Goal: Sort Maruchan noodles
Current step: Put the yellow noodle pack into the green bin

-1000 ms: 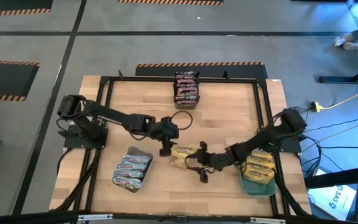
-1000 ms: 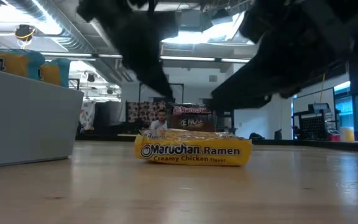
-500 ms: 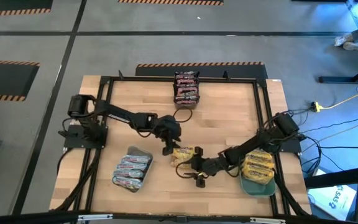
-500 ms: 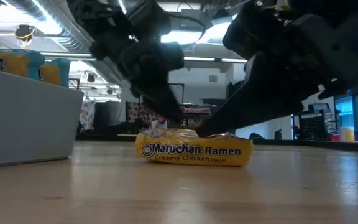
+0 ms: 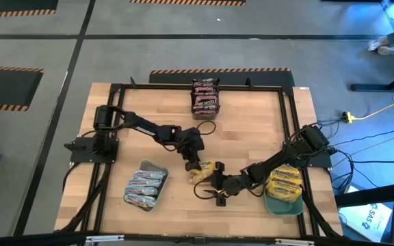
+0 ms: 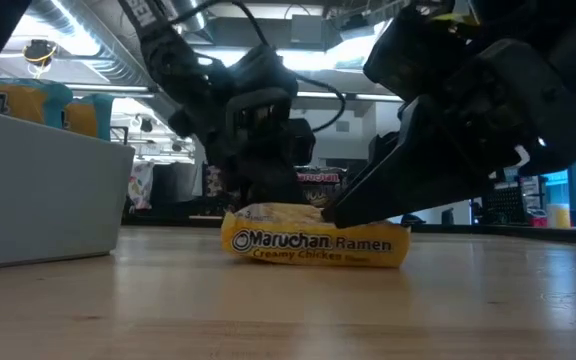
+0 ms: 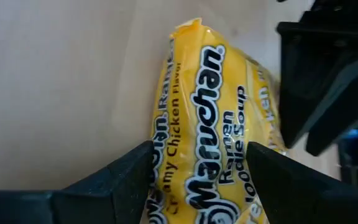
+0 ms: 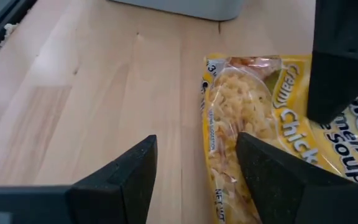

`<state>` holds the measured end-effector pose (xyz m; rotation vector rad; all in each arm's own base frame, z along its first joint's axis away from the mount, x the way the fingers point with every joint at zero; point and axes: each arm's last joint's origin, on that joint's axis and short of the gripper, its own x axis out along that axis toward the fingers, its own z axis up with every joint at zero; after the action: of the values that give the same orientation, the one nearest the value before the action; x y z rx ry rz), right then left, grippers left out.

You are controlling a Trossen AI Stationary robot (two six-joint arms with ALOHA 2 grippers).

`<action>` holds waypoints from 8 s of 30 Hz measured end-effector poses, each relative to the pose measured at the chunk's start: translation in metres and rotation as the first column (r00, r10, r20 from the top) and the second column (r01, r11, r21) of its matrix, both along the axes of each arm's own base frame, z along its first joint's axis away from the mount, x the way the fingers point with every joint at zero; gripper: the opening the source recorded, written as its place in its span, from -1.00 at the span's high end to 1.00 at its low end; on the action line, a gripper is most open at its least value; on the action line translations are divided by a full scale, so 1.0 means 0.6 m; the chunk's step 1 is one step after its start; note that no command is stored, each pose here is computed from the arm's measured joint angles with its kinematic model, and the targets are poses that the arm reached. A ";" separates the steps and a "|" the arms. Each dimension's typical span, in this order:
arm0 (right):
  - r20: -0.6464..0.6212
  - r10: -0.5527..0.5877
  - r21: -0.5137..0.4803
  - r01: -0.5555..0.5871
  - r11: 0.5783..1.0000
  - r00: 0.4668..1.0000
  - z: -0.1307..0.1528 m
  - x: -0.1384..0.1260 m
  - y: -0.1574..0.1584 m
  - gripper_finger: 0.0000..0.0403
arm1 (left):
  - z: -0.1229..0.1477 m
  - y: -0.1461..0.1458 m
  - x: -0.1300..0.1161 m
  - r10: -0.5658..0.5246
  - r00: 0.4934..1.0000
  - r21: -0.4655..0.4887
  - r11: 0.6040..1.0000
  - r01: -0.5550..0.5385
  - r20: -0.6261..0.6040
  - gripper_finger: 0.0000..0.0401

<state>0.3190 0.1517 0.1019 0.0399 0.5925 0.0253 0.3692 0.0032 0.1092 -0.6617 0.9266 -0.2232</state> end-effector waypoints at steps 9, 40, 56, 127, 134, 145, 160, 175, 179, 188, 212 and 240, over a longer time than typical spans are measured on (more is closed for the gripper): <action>-0.002 0.016 -0.049 -0.016 0.999 1.000 -0.002 -0.001 0.000 -0.10 | 0.002 -0.010 0.010 -0.088 0.996 -0.196 0.976 0.093 0.034 -0.26; -0.095 -0.120 0.117 0.130 0.985 0.988 0.155 -0.091 -0.016 -0.11 | 0.073 -0.136 0.031 -0.293 0.946 0.400 0.890 0.217 0.139 0.29; -0.057 -0.103 0.258 0.115 0.959 0.993 0.136 -0.035 -0.054 -0.47 | 0.113 -0.180 0.037 -0.260 0.964 0.670 0.727 0.151 0.065 0.29; -0.069 -0.082 0.109 0.090 0.990 0.994 0.108 -0.024 -0.060 0.55 | 0.188 -0.163 -0.006 -0.169 0.985 0.593 0.797 0.113 0.040 -0.01; -0.070 -0.089 0.072 0.094 0.993 0.994 0.106 -0.031 -0.049 0.57 | 0.206 -0.158 -0.068 -0.171 0.978 0.644 0.763 0.056 0.117 -0.01; 0.055 -0.053 0.050 0.051 0.997 0.997 0.128 -0.025 -0.037 0.55 | 0.188 -0.130 -0.158 -0.151 0.911 0.547 0.832 -0.093 0.384 -0.01; 0.274 -0.080 -0.009 0.086 0.996 0.958 0.252 -0.026 -0.043 0.51 | 0.203 -0.138 -0.159 -0.189 0.877 0.547 0.832 -0.097 0.442 -0.01; 0.375 -0.051 -0.069 0.082 0.994 0.926 0.251 -0.011 -0.038 0.51 | 0.230 -0.140 -0.148 -0.124 0.790 0.466 0.857 -0.220 0.600 -0.01; 0.435 -0.029 -0.098 0.079 0.992 0.900 0.251 0.001 -0.041 0.51 | 0.233 -0.140 -0.146 -0.117 0.775 0.453 0.861 -0.233 0.621 -0.01; 0.480 -0.003 -0.105 0.061 0.993 0.877 0.249 0.016 -0.053 0.51 | 0.237 -0.138 -0.144 -0.090 0.764 0.416 0.876 -0.245 0.639 0.05; 0.291 -0.075 0.007 0.076 0.997 0.954 0.237 0.013 -0.096 -0.62 | 0.165 -0.131 -0.148 -0.066 0.935 0.653 0.733 -0.191 0.348 0.37; -0.135 -0.066 -0.001 0.066 0.998 0.989 0.205 0.132 -0.127 0.41 | 0.147 -0.128 -0.136 -0.068 0.942 0.647 0.743 -0.171 0.328 0.34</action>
<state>0.3985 0.0752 0.2246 0.0654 0.7257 -0.0408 0.2876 -0.0736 0.1972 0.0342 0.5905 0.0625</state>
